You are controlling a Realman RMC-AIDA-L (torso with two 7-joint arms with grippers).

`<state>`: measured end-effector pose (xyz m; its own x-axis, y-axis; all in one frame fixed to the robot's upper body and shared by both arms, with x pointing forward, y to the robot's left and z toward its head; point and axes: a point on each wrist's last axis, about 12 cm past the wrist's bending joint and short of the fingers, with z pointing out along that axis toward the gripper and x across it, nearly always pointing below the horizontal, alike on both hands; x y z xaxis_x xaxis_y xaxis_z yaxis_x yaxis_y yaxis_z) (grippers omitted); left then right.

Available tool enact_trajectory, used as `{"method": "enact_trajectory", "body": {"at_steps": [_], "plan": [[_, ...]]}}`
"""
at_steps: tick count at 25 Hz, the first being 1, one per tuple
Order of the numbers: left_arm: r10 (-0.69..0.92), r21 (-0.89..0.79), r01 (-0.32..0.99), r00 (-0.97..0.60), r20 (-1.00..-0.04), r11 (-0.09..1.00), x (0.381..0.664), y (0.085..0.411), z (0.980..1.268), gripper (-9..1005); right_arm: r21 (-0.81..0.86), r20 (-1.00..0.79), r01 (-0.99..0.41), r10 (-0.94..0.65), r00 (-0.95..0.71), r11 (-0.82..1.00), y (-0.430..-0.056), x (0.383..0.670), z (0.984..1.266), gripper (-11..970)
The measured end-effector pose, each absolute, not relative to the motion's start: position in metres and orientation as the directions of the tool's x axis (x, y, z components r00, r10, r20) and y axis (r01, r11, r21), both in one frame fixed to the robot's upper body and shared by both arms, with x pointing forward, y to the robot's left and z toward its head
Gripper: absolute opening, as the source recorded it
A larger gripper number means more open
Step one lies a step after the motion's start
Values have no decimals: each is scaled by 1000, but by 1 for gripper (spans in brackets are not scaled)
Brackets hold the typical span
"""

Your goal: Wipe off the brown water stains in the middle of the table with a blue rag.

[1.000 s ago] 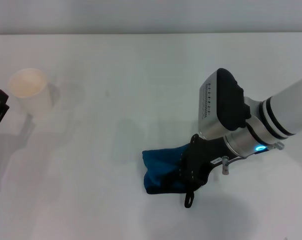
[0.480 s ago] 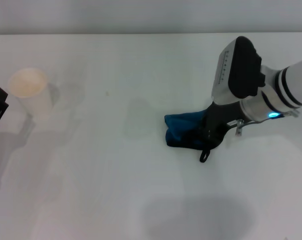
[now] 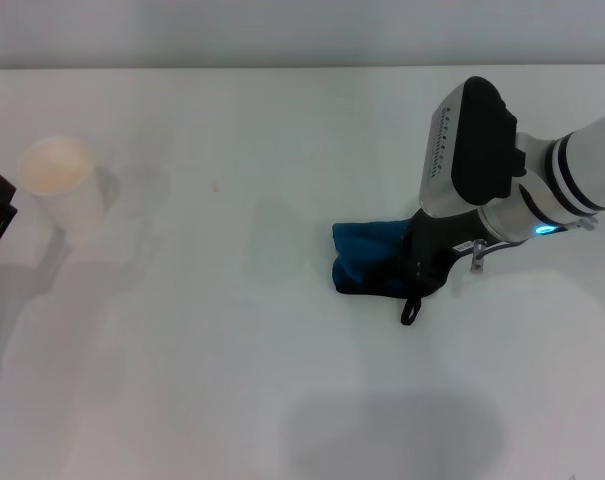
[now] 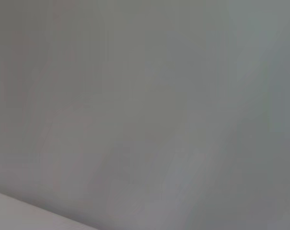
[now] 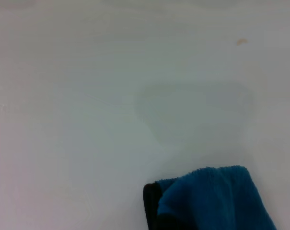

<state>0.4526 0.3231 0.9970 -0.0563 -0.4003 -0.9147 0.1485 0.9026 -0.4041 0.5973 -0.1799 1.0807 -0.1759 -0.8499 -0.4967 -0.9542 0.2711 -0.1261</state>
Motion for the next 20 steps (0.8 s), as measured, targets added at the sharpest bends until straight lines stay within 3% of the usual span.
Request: {"method": "enact_trajectory", "body": {"at_steps": [8,14,20], "plan": [[-404,-407,142,-53,-913,902,452,323,997,877,-127,-512,-951,-840,-180,281,-180,595,1081,122],[-404,-407,144,-52,-913,902,453,323,997,878,-116,-594,-934,-777,-207,338,-184,593,1091,334],[-405,-407,143,-49,-913,902,454,324,998,878,-26,-784,-890,-562,-264,454,-197,594,1105,646]]}}
